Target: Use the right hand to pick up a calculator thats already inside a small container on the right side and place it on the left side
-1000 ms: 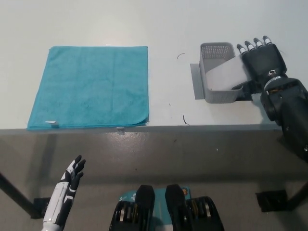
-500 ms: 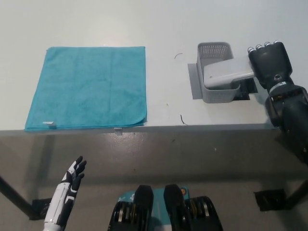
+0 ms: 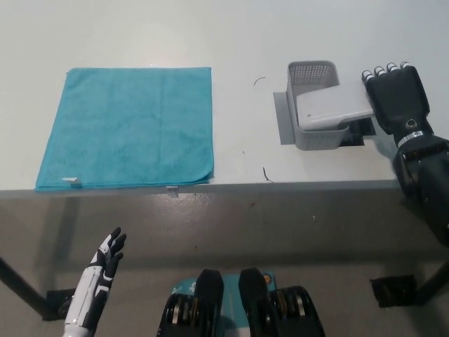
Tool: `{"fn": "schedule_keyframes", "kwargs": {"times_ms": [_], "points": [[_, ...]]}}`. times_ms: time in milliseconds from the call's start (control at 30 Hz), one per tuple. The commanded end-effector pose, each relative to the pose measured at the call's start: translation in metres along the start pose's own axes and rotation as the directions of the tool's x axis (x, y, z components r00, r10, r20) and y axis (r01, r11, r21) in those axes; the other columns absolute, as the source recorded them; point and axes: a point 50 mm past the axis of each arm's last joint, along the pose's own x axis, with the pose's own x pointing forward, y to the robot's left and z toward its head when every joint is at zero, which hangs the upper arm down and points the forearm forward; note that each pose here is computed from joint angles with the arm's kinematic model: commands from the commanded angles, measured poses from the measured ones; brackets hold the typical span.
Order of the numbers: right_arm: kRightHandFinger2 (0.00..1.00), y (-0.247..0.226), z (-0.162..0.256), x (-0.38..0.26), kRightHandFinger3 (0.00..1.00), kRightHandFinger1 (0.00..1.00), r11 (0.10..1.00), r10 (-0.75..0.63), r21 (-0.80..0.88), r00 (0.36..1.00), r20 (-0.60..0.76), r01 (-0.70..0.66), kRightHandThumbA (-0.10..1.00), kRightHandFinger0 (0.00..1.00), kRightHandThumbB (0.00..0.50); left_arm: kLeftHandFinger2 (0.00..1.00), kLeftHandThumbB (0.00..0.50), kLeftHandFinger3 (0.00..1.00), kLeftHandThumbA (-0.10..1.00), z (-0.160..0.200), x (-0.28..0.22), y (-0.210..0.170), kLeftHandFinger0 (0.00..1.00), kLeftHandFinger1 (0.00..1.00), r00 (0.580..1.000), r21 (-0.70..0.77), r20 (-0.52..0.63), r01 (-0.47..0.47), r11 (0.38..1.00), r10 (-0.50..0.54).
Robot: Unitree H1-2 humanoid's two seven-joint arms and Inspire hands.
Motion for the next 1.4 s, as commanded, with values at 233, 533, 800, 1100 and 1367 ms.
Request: {"fn": "schedule_keyframes", "kwargs": {"times_ms": [233,533,800,1100,1367], "points": [[0.51,-0.108,-0.04,0.039,0.02,0.15,0.813,-0.535,0.224,0.841,-0.079,0.538,-0.1,0.0,0.163,1.0,0.029,1.0,1.0,0.011,0.009,0.012,1.0,1.0,0.996,0.03,0.085,-0.02,0.999,0.017],[0.6,-0.132,-0.052,0.041,0.35,0.27,0.778,-0.566,0.252,0.816,-0.117,0.576,-0.1,0.0,0.25,1.0,0.062,1.0,1.0,0.011,0.008,0.012,1.0,1.0,0.998,0.019,0.068,-0.018,1.0,0.016],[0.65,-0.156,-0.03,0.057,0.18,0.23,0.773,-0.571,0.288,0.817,-0.073,0.566,-0.1,0.0,0.215,1.0,0.059,1.0,1.0,0.011,0.007,0.01,1.0,1.0,0.997,0.023,0.072,-0.014,1.0,0.012],[0.61,-0.172,0.024,0.082,0.29,0.21,0.766,-0.592,0.314,0.806,0.008,0.56,-0.1,0.0,0.223,1.0,0.056,1.0,1.0,0.011,0.006,0.01,1.0,1.0,0.998,0.025,0.07,-0.013,1.0,0.011],[0.65,-0.192,0.097,0.104,0.62,0.21,0.788,-0.559,0.351,0.826,0.064,0.506,-0.1,0.0,0.196,1.0,0.062,1.0,1.0,0.009,0.004,0.01,1.0,1.0,0.998,0.021,0.062,-0.012,1.0,0.011]]}}
